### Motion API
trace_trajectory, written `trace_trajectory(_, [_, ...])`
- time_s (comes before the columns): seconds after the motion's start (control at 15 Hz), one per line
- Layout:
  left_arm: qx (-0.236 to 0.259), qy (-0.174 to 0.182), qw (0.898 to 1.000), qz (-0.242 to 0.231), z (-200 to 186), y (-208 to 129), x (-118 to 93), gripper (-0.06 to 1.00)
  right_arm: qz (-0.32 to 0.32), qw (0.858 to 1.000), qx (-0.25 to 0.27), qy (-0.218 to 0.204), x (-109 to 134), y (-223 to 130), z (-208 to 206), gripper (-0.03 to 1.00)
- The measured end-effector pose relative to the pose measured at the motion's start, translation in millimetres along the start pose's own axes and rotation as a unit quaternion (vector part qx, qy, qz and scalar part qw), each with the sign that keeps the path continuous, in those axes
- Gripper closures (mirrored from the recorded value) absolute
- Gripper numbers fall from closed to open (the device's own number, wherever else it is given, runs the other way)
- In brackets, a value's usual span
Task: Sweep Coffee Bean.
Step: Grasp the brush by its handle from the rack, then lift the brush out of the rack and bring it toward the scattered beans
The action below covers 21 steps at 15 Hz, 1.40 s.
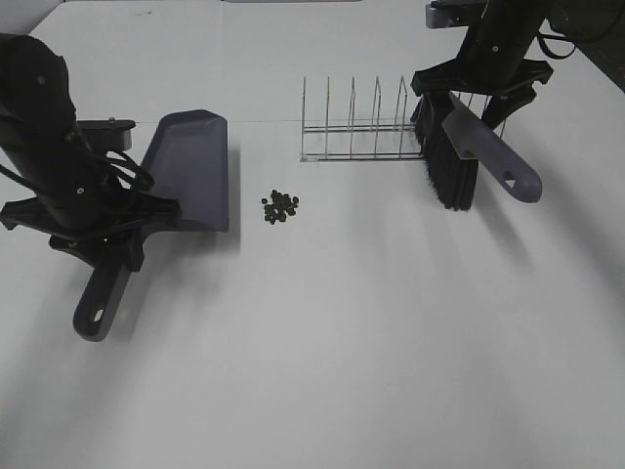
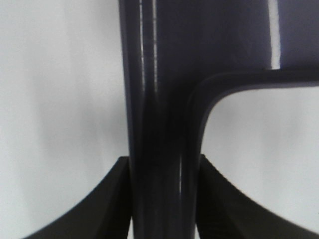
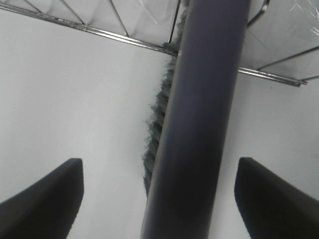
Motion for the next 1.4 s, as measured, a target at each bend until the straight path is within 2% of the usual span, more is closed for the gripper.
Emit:
trace_trajectory(0.33, [0.0, 0.0, 1.0, 0.0, 0.0, 0.0, 0.0, 0.6, -0.011, 1.0, 0.005, -0.025, -10.1, -1.3, 19.5, 0.29])
trace_trajectory(0.6, [0.0, 0.0, 1.0, 0.0, 0.0, 0.0, 0.0, 0.6, -0.013, 0.999, 0.004, -0.029, -11.5, -0.9, 22.0, 0.45])
trace_trajectory(0.73, [0.0, 0.0, 1.0, 0.0, 0.0, 0.0, 0.0, 0.6, -0.01, 0.999, 0.009, -0.032, -12.5, -2.8, 21.9, 0.63])
trace_trajectory(1.2, [0.0, 0.0, 1.0, 0.0, 0.0, -0.2, 0.0, 0.6, 0.0, 0.999, 0.019, -0.036, -15.8, -6.1, 18.1, 0.64])
trace_trajectory(1.4, [0.0, 0.0, 1.0, 0.0, 0.0, -0.2, 0.0, 0.6, 0.004, 0.999, 0.0, -0.034, -14.1, -0.1, -3.9, 0.65])
Point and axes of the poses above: a point on each arm's last joint axis where the gripper is mounted, z pointing out along that axis toward the gripper, x along the wrist's bending axis when the last joint is at zero, y = z × x, the point moved 9 cm from there along z, pointing out along that axis toward the gripper, and after that the axes turned 10 degrees about z, right-handed, at the moved point
